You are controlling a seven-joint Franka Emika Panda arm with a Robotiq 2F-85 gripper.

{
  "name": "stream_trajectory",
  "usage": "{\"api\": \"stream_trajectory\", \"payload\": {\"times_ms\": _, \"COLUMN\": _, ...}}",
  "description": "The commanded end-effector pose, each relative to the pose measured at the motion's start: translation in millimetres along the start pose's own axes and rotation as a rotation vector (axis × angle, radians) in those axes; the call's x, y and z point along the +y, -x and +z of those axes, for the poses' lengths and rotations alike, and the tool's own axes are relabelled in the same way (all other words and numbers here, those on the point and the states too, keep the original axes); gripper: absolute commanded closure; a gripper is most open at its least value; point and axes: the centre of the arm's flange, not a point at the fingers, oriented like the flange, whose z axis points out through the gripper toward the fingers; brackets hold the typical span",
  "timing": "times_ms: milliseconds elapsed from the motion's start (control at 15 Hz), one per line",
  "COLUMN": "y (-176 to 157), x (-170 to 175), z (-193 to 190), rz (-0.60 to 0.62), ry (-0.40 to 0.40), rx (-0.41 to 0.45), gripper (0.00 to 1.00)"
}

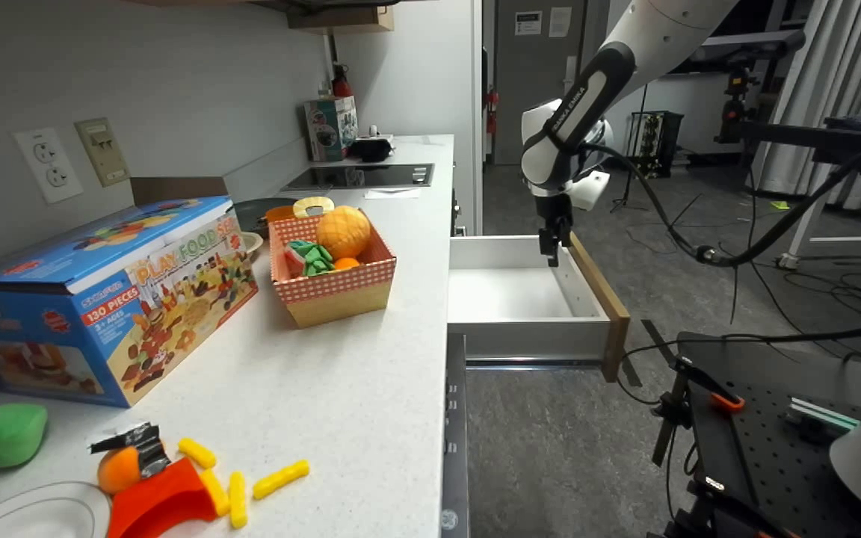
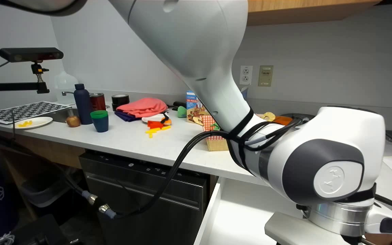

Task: Pick up some of the fruits plush toy on the basket and put them in the drawer and close the drawer

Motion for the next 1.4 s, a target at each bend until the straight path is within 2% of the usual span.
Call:
{"api": "stream_trajectory", "payload": {"times_ms": 0, "y": -3.4, "x": -6.6, "z": -20.0, "rz": -0.025, "ry": 0.026, "rx": 0.007, "gripper": 0.00}}
{"api": "stream_trajectory", "payload": {"times_ms": 200, "y": -4.5, "x": -28.2, "z": -47.7, "rz": -0.078, "ry": 0.014, "rx": 0.065, "gripper": 0.00}}
{"api": "stream_trajectory", "payload": {"times_ms": 467, "y": -6.4, "x": -77.1, "z": -101.4, "rz": -0.186, "ry": 0.006, "rx": 0.179, "gripper": 0.00}}
{"api": "stream_trajectory", "payload": {"times_ms": 800, "y": 9.9, "x": -132.5, "z": -166.1, "rz": -0.302, "ry": -0.026, "rx": 0.313, "gripper": 0.00}}
{"api": "stream_trajectory", "payload": {"times_ms": 867, "y": -17.0, "x": -122.6, "z": -148.2, "rz": -0.262, "ry": -0.001, "rx": 0.260, "gripper": 0.00}}
{"api": "stream_trajectory", "payload": {"times_ms": 1000, "y": -7.4, "x": -133.0, "z": -164.0, "rz": -0.282, "ry": -0.010, "rx": 0.286, "gripper": 0.00}}
{"api": "stream_trajectory", "payload": {"times_ms": 1333, "y": -1.9, "x": -137.5, "z": -165.4, "rz": -0.305, "ry": -0.033, "rx": 0.298, "gripper": 0.00}}
